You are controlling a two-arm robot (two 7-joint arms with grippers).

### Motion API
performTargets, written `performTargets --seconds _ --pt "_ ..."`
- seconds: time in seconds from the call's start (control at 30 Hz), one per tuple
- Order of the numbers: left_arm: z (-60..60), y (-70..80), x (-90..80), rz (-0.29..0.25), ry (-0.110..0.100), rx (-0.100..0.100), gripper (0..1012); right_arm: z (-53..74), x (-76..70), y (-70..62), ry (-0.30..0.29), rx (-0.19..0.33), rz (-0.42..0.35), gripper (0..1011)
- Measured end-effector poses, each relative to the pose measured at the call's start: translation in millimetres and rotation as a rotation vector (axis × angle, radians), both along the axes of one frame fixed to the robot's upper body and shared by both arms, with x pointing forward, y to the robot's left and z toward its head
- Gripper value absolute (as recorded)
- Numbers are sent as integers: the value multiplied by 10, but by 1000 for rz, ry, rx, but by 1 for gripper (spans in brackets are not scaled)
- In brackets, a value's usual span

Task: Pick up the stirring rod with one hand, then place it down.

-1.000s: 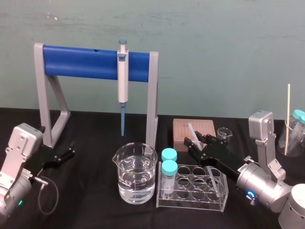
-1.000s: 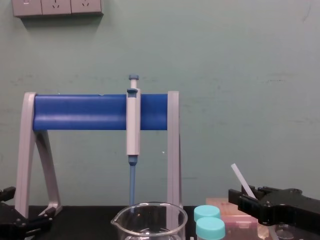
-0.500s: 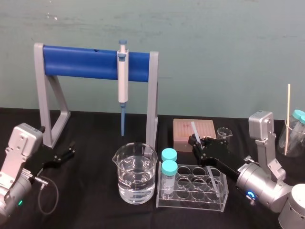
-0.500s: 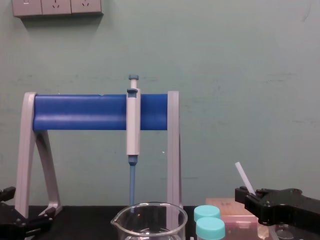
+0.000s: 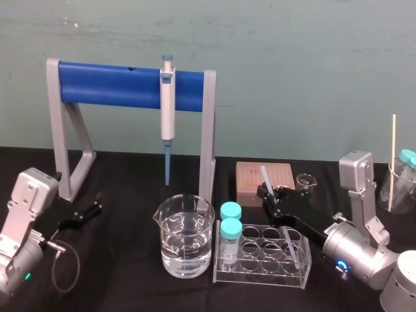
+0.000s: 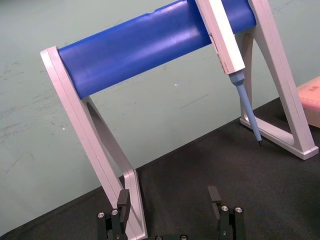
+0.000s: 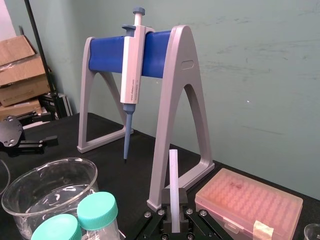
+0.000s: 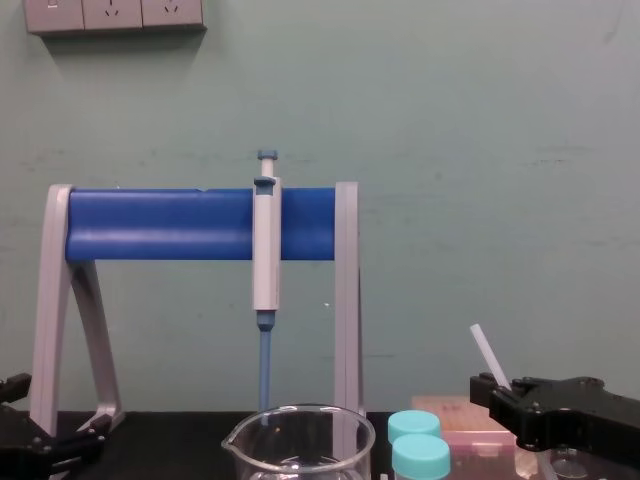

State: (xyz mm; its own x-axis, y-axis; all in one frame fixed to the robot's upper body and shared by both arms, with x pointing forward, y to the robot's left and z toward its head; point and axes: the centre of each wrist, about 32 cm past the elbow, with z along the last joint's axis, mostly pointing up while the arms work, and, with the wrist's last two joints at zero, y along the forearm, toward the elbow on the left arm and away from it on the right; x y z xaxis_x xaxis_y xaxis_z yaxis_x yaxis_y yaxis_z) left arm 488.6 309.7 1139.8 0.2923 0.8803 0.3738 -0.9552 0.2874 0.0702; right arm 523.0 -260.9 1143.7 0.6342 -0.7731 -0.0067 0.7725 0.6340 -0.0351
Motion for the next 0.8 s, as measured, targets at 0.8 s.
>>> performTargets --seconds 0.8 --pt "0 0 0 0 0 0 1000 195 -50 -7 -192 7 -21 69"
